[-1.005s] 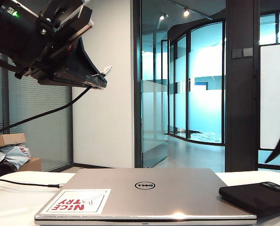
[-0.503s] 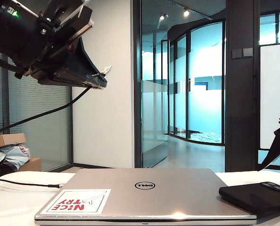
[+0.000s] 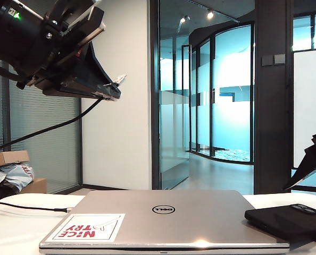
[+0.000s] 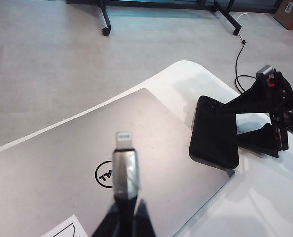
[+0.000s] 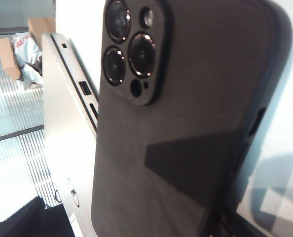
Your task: Pick up the charging cable and the phone, plug the charging cable into the charging port on the phone, and finally place them back on the table.
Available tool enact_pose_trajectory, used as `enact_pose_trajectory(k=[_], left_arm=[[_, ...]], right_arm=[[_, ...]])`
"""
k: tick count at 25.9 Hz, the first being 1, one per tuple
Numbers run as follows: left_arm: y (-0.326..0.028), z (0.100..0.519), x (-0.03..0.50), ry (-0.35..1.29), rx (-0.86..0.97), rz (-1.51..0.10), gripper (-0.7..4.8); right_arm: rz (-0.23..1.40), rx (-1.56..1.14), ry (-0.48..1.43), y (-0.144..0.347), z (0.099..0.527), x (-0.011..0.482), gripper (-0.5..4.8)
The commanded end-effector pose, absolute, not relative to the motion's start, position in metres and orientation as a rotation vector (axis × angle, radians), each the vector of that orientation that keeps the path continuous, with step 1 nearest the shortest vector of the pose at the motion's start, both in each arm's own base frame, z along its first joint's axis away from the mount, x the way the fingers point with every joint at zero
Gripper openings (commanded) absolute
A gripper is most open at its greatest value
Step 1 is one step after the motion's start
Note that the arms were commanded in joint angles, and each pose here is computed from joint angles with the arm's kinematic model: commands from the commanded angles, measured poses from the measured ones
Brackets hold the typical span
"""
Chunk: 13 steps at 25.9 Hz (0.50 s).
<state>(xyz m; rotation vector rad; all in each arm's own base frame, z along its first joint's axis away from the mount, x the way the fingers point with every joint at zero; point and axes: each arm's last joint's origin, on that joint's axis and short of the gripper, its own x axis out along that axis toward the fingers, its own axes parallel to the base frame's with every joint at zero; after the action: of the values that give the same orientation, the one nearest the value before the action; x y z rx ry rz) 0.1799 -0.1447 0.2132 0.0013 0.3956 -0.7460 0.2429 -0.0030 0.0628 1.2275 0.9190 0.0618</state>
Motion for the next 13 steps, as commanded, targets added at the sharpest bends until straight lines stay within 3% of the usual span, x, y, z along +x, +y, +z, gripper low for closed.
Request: enact_pose_trajectory(k=[1, 7, 10, 13], left_arm=[[-0.1451, 0.2149, 0.1800, 0.386, -0.001, -0.751, -0.06], [-0.1451, 0.2149, 0.1800, 0.387, 0.000, -0.750, -0.06], [-0.1451, 0.2149, 0.1800, 0.387, 0.000, -0.750, -0.06], [-0.1451, 0.2149, 0.1800, 0.387, 0.000, -0.750, -0.06]], right_arm=[[0.015, 1.225, 0.941, -0.0032, 0.0578, 0.2404, 4.79], [0.010, 1.224, 0.942, -0.0032, 0.0576, 0.2403, 4.79], [0.009, 1.225, 0.944, -0.0032, 0.0575, 0.2401, 3.97], [0.009, 1.225, 0.944, -0.0032, 0.0575, 0.2401, 3.54]])
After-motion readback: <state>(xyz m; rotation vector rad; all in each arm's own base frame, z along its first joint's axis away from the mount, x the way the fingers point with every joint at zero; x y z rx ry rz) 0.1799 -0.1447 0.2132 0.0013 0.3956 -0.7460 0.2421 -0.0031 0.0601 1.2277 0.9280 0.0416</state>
